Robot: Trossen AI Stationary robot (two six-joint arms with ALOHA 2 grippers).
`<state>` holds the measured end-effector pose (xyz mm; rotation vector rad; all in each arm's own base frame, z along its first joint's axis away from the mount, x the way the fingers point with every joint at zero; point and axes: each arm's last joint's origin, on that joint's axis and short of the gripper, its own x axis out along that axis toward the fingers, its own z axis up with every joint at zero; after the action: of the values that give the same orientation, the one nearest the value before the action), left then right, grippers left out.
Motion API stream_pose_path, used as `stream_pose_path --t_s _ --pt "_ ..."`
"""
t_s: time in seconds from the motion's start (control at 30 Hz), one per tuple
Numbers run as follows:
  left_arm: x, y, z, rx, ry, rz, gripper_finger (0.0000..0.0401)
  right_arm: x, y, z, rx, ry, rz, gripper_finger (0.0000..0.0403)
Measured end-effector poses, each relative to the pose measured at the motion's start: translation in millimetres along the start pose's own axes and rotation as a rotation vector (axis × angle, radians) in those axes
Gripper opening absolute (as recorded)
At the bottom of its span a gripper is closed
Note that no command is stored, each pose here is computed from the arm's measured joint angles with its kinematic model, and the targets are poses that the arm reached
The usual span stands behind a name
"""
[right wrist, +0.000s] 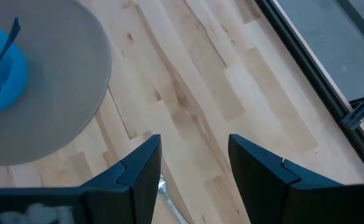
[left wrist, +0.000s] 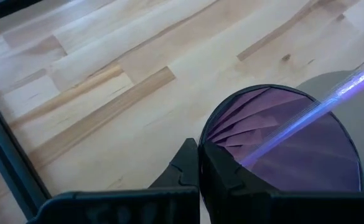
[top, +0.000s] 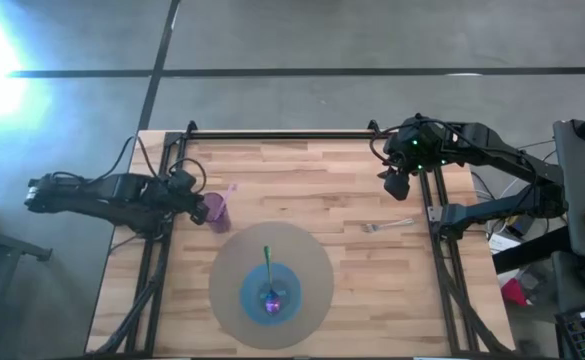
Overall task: Pick & Place Utensil
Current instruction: Move the purple cup to the top left of the brown placemat
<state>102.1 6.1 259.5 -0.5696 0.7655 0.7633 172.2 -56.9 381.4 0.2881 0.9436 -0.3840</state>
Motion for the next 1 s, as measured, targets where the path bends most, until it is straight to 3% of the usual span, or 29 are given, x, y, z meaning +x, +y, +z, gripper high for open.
stream_pose_path --t_s 0.8,1.0 --pt "2.1 -0.5 -2.6 0.0 0.043 -0.021 0.0026 0.0 0.0 0.0 0.0 0.0 0.0 0.0183" --pt "2.4 -0.7 -2.4 0.005 0.039 -0.016 0.0051 0.0 0.0 0.0 0.0 0.0 0.0 0.0183"
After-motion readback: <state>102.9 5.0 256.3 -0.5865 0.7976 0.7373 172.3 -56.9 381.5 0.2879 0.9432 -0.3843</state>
